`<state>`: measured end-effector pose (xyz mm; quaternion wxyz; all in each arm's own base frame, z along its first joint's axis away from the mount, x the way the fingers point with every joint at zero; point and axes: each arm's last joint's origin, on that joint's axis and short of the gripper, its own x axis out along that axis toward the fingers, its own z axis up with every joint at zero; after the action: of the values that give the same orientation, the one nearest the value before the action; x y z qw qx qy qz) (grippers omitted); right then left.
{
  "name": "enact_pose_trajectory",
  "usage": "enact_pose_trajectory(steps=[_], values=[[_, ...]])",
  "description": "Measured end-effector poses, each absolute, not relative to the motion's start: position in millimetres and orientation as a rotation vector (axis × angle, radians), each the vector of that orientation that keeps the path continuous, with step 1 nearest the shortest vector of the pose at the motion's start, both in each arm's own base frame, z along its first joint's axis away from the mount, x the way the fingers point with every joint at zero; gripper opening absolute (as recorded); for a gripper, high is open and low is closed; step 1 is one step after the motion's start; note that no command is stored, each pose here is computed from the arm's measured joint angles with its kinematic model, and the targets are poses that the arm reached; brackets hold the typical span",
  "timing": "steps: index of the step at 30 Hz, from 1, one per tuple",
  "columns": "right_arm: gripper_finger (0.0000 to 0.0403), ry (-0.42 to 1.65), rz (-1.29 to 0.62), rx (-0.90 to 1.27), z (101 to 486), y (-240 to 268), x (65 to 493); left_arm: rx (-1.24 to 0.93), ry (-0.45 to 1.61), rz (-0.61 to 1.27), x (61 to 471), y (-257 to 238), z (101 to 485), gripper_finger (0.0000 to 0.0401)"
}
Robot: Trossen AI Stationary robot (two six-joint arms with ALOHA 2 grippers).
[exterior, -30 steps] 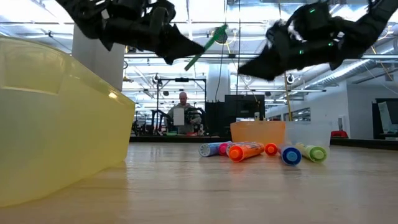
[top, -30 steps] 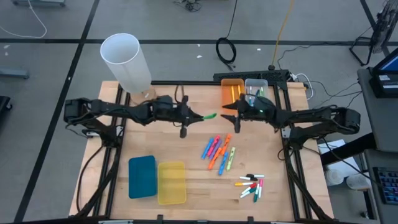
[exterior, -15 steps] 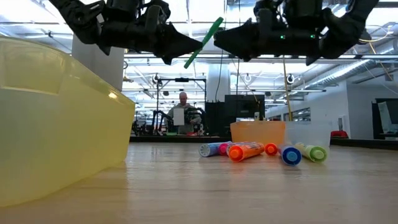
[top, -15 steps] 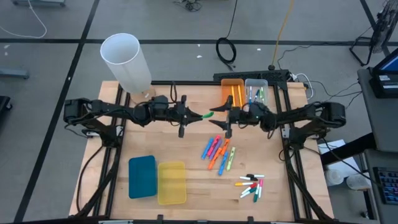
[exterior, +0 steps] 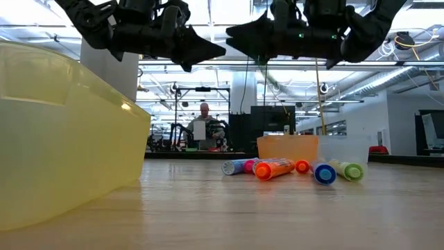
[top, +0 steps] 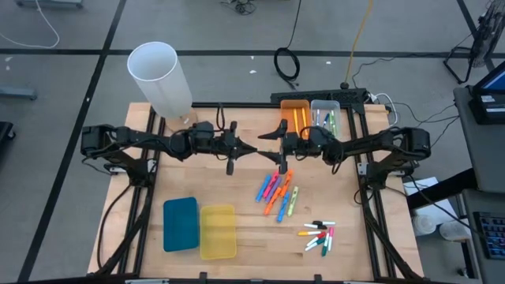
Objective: Pick & Place Markers
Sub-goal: Put the green pen into the orange bin
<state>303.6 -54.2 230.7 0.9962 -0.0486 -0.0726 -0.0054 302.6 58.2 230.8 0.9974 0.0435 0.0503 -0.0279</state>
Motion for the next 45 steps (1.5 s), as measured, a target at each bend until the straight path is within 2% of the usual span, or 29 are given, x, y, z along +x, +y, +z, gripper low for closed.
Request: enact_pose_trajectory(steps=[4, 9, 11, 14, 17, 22, 28, 31, 40, 45], values=[[0.0151, -0.174, -0.011, -0.089, 234, -54, 303, 0.09, 0.096, -0.056, 303, 58, 231, 0.0001], [0.0029, -0.071, -0.008, -0.078, 224, -54, 304, 0.078, 0.097, -0.059, 303, 56, 231, 0.0001], [0.001, -0.028, -0.007, -0.059, 226, -54, 300, 0.069, 0.099, -0.064, 303, 54, 231, 0.0001], [0.0035, 0.044, -0.009, -0.031, 235, -52, 293, 0.045, 0.106, -0.065, 303, 54, 231, 0.0016], [0.0074, 0.252, -0.084, 0.006, 244, -50, 277, 0.043, 0.109, -0.053, 303, 55, 230, 0.0032], [0.0136, 0.692, -0.462, 0.045, 269, -44, 233, 0.063, 0.113, 0.032, 303, 58, 230, 0.0044], [0.0182, 1.047, -0.786, 0.408, 260, -40, 173, 0.102, 0.122, 0.06, 303, 61, 230, 0.0037], [0.019, 1.188, -0.93, 0.525, 242, -42, 154, 0.1, 0.132, 0.07, 302, 62, 229, 0.0032], [0.0176, 1.22, -1.128, 0.743, 164, -62, 129, 0.136, 0.154, 0.074, 302, 62, 227, 0.0031], [0.0163, 1.272, -1.246, 0.813, 142, -67, 108, 0.224, 0.146, 0.069, 302, 62, 228, 0.003]])
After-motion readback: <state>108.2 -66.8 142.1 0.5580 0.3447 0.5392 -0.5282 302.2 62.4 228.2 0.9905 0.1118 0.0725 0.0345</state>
